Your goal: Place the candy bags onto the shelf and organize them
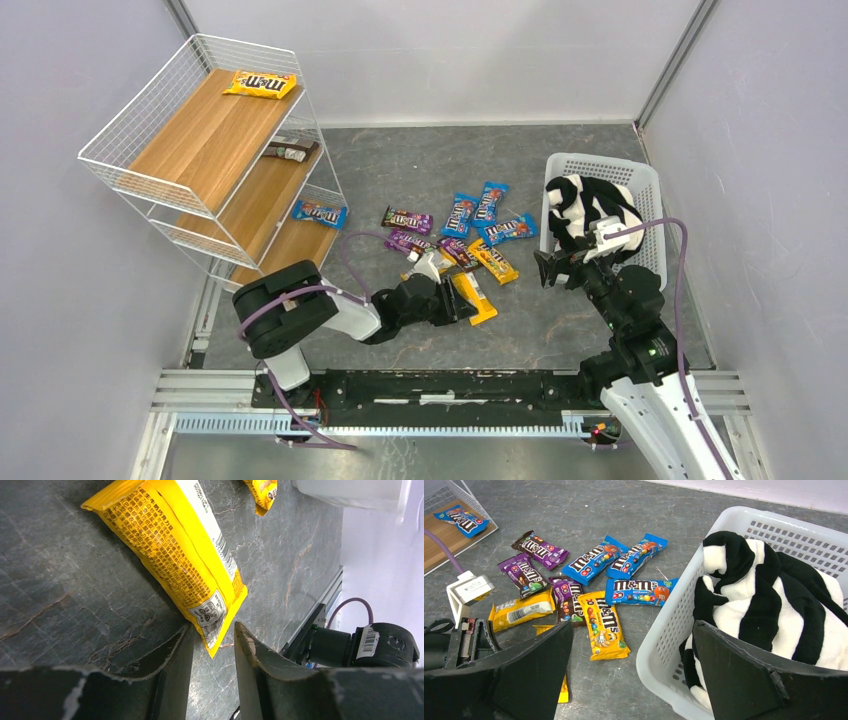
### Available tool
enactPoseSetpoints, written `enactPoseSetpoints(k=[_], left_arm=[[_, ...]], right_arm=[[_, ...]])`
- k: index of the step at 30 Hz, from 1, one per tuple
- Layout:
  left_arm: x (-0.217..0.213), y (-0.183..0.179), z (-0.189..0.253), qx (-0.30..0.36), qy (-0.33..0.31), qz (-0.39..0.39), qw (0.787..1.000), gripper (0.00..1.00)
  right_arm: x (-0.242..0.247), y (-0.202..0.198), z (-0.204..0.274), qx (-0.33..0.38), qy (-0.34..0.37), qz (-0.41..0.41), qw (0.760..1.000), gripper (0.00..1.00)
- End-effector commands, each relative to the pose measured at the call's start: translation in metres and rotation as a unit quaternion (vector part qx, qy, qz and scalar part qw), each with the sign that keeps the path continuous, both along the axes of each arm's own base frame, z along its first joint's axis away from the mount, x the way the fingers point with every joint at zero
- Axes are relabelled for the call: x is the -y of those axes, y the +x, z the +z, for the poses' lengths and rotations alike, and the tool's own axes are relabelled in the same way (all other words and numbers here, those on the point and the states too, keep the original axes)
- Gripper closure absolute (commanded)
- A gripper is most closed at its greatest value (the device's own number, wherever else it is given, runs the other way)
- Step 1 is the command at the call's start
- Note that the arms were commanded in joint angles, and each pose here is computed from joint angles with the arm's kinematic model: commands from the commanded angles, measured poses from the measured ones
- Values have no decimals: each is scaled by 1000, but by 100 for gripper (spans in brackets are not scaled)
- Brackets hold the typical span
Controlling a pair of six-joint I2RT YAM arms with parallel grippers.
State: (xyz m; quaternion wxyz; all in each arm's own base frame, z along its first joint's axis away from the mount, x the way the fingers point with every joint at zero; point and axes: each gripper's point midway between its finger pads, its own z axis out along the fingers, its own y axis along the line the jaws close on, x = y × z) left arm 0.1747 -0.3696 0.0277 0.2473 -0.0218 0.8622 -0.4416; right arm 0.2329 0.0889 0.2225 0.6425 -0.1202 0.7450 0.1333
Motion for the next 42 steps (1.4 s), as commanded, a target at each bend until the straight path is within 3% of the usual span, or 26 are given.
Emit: enactPoseSetpoints(k=[1,11,16,23,28,42], left_arm=[[-14,-6,-26,-30,28,21,999,57],[-31,-5,-49,-30,118,49,991,54],[-33,-3,-52,-33,125,62,990,73],[-26,0,-35,-25,105,60,992,88],[-22,4,-4,-9,85,60,995,97],[-38,33,137,105,109,88,985,98]], right_arm=[[1,3,11,25,1,-5,1000,2],[1,3,7,22,2,-5,1000,2],[0,3,7,19,1,-3,1000,2],[-1,3,6,18,1,-2,1000,2],[-2,3,7,19,1,0,1000,2],[-2,3,4,15,1,1,1000,2]])
